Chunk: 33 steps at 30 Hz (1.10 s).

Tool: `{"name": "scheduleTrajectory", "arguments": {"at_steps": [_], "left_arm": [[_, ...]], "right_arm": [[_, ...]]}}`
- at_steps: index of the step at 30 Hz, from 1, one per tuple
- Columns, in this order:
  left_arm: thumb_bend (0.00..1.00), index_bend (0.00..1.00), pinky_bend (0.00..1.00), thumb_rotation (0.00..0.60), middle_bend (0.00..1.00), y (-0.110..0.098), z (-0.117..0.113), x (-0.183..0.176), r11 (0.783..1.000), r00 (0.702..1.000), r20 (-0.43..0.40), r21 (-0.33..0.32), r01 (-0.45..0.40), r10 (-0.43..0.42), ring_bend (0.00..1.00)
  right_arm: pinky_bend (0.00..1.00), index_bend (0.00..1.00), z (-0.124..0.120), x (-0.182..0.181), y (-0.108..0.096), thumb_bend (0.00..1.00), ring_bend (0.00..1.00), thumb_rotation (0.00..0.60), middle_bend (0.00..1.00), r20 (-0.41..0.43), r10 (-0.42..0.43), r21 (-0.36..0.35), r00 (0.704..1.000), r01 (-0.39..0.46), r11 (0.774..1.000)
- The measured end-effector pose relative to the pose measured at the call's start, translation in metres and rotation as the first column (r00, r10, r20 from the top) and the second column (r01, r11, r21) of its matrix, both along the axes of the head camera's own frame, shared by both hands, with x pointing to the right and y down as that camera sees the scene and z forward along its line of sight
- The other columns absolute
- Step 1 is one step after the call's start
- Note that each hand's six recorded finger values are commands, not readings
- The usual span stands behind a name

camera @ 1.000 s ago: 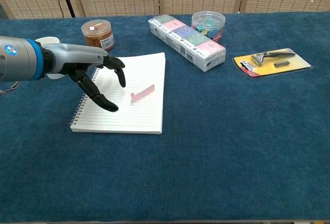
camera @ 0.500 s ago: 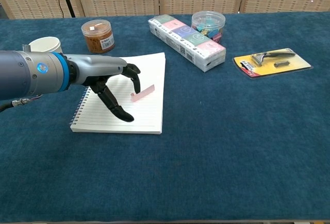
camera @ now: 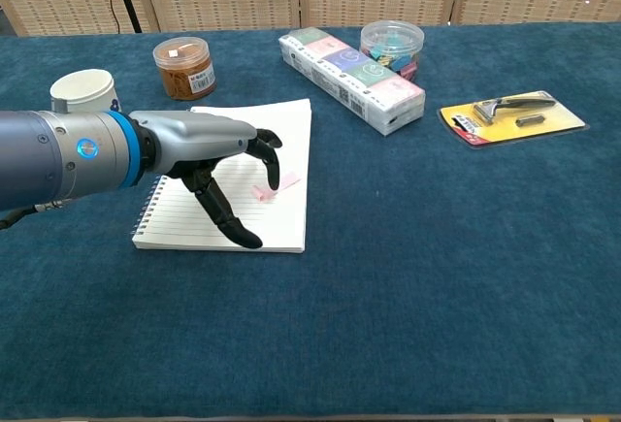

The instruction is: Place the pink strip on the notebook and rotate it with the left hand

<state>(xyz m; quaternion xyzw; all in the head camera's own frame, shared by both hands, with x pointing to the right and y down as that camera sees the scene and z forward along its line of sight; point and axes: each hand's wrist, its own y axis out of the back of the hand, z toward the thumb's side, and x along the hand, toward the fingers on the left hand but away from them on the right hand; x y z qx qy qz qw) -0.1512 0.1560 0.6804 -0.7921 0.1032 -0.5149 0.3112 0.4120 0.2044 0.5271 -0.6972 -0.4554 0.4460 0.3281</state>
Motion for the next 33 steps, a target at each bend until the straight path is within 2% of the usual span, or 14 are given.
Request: {"name": "scheduleTrajectory", "arguments": {"at_steps": [12, 18, 33], "left_arm": [[0.0, 0.31, 0.0, 0.372, 0.0, -0.002, -0.009, -0.005, 0.998, 1.0, -0.005, 0.061, -0.023, 0.024, 0.0], [0.0, 0.31, 0.0, 0.373, 0.0, -0.002, -0.002, -0.007, 0.993, 0.998, 0.026, 0.102, -0.054, 0.052, 0.0], [0.0, 0.32, 0.0, 0.373, 0.0, 0.004, 0.007, -0.002, 0.993, 0.997, 0.039, 0.097, -0.068, 0.064, 0.0]], "right_arm": [[0.1, 0.07, 0.0, -0.001, 0.0, 0.0, 0.0, 0.6, 0.0, 0.003, -0.003, -0.002, 1.0, 0.003, 1.0], [0.1, 0.07, -0.001, -0.003, 0.001, 0.0, 0.0, 0.6, 0.0, 0.007, -0.008, -0.003, 1.0, 0.009, 1.0], [0.1, 0.08, -0.003, -0.001, 0.001, 0.0, 0.0, 0.6, 0.0, 0.016, -0.002, -0.001, 1.0, 0.002, 1.0]]}}
